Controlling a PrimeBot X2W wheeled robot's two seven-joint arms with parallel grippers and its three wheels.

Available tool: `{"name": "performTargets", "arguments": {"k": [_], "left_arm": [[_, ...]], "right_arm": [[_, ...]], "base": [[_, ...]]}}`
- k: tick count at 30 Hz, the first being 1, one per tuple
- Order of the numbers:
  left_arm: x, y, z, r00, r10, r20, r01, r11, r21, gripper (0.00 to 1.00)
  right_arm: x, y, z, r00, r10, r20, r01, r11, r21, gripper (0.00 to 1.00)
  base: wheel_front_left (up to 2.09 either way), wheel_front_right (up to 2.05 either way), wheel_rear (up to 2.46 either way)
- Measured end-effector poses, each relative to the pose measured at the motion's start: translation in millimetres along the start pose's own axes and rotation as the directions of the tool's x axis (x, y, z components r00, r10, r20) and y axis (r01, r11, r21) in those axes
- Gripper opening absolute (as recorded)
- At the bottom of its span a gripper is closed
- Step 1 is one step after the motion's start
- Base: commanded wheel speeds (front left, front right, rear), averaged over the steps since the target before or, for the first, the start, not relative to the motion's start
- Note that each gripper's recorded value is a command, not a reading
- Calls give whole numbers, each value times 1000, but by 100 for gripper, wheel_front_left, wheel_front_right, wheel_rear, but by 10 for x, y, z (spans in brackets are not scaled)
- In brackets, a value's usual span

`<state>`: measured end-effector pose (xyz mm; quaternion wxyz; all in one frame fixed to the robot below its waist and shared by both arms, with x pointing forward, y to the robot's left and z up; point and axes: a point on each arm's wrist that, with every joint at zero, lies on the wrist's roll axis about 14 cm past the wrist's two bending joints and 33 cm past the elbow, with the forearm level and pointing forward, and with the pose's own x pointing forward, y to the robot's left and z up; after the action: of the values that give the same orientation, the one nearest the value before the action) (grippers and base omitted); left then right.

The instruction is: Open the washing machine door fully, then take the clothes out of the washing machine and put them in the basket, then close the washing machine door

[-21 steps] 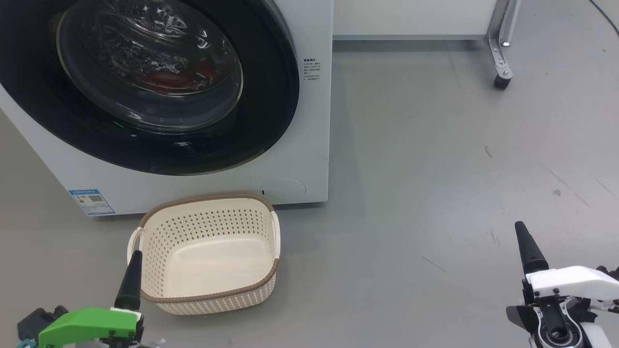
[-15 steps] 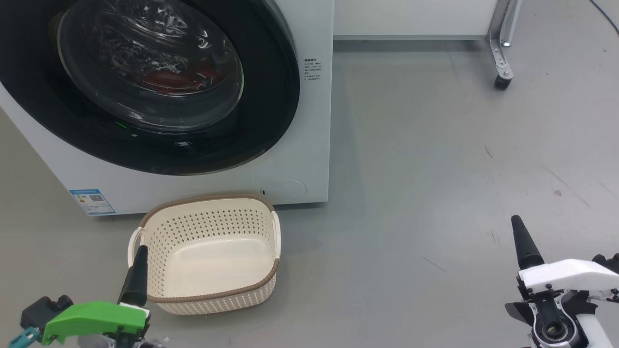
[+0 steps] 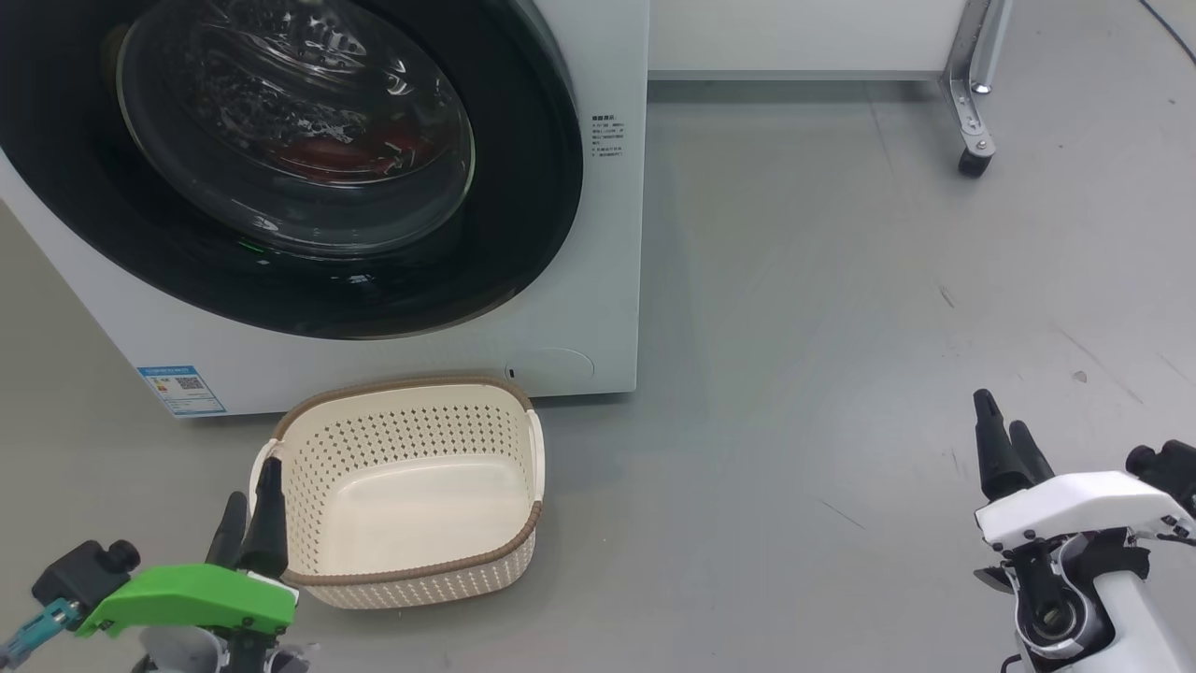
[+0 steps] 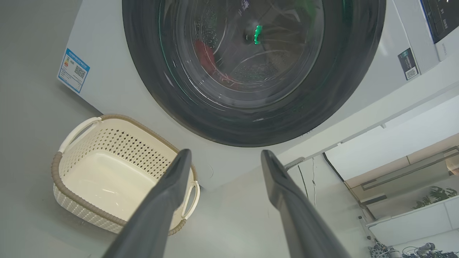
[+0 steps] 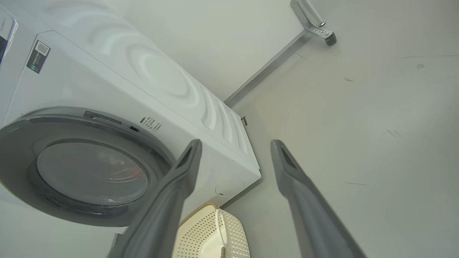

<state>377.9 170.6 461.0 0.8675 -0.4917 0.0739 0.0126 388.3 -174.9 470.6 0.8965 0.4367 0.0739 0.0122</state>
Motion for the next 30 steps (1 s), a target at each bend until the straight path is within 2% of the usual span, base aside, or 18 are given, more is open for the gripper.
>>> {"name": "performTargets", "arguments": {"k": [8, 16, 24, 30], "left_arm": [[27, -55, -24, 1000, -15, -5, 15, 988, 151, 100], [57, -84, 5, 1000, -22, 5, 19, 956, 293, 100], [95, -170, 19, 998, -53, 18, 41, 914, 403, 100], [129, -245, 51, 996, -81, 29, 56, 867, 495, 100]], "right_arm": [[56, 101, 28, 999, 33, 4, -32, 988, -149, 100], [103, 149, 62, 999, 50, 3, -47, 951, -306, 100], [151, 212, 80, 997, 75, 9, -64, 904, -423, 100], [196, 262, 131, 995, 99, 15, -77, 850, -522, 100]], "base": [[0, 0, 0], [0, 0, 0], [0, 0, 0], [0, 0, 0]]}}
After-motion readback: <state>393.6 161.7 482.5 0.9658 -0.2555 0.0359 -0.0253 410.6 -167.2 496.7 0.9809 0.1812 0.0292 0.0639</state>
